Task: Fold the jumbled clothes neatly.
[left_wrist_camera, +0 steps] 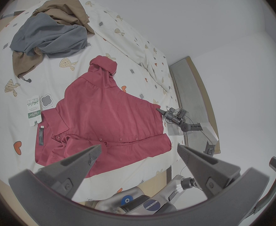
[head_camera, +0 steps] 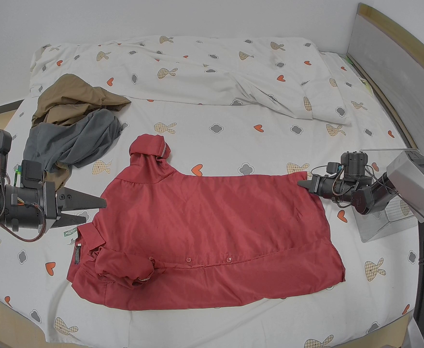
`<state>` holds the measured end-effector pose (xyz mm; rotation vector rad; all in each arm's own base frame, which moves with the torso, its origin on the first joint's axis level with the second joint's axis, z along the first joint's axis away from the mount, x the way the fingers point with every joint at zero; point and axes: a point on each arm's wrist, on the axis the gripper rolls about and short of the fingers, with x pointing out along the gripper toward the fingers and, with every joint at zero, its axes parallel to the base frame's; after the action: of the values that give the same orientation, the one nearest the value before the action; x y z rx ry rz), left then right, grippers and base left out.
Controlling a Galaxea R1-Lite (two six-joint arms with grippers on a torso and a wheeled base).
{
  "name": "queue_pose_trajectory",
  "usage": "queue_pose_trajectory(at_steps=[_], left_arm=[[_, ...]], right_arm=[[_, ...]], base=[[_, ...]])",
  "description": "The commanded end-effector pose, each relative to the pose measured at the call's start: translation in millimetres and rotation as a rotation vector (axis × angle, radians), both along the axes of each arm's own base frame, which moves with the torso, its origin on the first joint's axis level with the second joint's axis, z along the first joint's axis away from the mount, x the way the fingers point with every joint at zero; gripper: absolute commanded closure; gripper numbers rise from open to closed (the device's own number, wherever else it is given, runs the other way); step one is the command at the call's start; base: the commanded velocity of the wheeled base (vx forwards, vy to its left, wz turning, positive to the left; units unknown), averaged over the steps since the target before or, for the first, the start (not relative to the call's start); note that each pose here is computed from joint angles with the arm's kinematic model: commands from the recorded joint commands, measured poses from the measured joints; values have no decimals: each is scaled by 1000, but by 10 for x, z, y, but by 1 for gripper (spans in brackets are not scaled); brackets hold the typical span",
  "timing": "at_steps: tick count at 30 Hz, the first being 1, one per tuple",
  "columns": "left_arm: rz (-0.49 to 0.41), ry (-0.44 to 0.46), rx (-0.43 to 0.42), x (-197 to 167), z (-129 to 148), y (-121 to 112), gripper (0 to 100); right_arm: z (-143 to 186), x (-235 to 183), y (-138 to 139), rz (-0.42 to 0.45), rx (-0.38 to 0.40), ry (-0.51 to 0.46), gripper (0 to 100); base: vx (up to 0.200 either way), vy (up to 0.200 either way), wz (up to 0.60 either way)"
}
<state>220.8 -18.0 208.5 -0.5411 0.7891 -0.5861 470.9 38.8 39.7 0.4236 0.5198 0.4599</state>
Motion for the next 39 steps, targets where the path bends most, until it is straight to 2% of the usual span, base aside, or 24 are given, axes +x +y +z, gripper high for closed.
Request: queue_pose_trajectory(at_steps=[1, 10, 19, 25, 26, 27, 28, 32, 34, 36, 37, 39], left_arm=[[-7, 12, 0, 17, -25, -15, 0], [-7, 24, 0, 46, -52, -16, 0], [-4, 47, 2, 101, -107, -17, 0], [-16, 58, 55, 271, -258, -5, 0], [-8, 44, 93, 407, -356, 6, 0], [-8, 44, 93, 407, -356, 6, 0], [22, 21, 112, 609, -450, 30, 0], [50, 1, 114, 825, -498, 100, 0], [81, -9, 116, 1081, -539, 215, 0], [84, -12, 115, 1118, -545, 232, 0], [103, -30, 124, 1320, -586, 340, 0], [104, -71, 149, 1473, -614, 432, 0]], right_arm=[[159, -15, -30, -5, 2, -36, 100], [447, -373, 71, 28, -11, -42, 100], [622, -803, 120, 83, -87, -60, 100], [688, -952, 116, 87, -92, -59, 100], [721, -1036, 164, 107, -101, -65, 100], [721, -1036, 164, 107, -101, -65, 100], [739, -1112, 194, 124, -114, -70, 100], [743, -1151, 245, 142, -118, -71, 100], [718, -1186, 284, 152, -120, -60, 100], [710, -1192, 288, 154, -120, -57, 100], [692, -1255, 311, 164, -121, -44, 100], [734, -1339, 323, 172, -121, -47, 100]], base=[[0, 0, 0], [0, 0, 0], [0, 0, 0], [0, 0, 0], [0, 0, 0], [0, 0, 0], [0, 0, 0], [0, 0, 0], [0, 0, 0], [0, 0, 0], [0, 0, 0], [0, 0, 0]])
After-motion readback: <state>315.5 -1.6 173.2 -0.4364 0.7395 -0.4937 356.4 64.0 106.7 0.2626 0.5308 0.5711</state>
